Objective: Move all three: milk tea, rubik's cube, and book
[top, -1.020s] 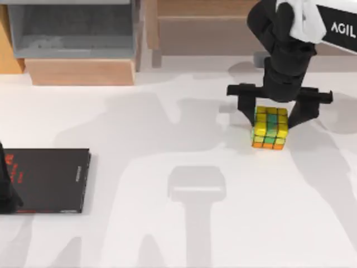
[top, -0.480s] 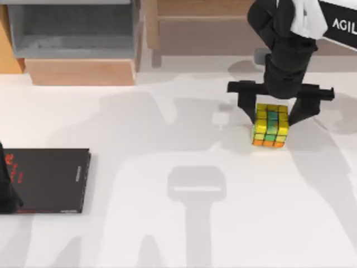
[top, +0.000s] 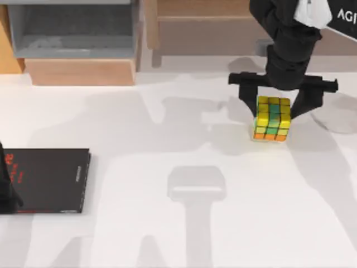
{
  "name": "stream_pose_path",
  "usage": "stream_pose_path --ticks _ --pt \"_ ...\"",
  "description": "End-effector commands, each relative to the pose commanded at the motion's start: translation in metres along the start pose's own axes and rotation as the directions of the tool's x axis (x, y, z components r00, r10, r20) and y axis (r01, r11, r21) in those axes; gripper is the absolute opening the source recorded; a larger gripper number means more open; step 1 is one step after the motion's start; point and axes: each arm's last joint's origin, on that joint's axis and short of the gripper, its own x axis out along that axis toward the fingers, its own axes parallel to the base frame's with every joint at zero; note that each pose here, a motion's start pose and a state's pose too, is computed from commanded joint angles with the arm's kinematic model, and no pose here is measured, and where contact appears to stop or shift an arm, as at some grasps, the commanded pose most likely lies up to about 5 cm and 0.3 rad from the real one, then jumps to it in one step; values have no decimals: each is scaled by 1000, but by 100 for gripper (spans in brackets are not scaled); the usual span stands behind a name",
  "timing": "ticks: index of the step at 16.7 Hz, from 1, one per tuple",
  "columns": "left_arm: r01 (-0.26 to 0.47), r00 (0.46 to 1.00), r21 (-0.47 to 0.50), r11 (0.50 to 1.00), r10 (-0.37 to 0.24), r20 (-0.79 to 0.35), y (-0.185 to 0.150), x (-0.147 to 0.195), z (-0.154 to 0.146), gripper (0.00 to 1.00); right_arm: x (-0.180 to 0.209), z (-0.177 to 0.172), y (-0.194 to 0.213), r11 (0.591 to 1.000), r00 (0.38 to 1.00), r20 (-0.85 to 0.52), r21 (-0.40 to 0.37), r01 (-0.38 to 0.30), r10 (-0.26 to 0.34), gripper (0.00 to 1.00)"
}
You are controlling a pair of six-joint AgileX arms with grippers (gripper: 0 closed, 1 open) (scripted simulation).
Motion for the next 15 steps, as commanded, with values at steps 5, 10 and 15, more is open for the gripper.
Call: stream_pose_path --ticks 5,10,15 --pt "0 1000 0 1000 0 0 0 0 0 100 -9 -13 24 979 989 130 -198 -44 71 0" --pt "0 1000 0 1000 0 0 0 0 0 100 -45 -35 60 881 861 452 -473 10 233 0" --pt "0 1000 0 1000 0 0 0 0 0 100 -122 -59 72 868 510 784 -479 132 355 0"
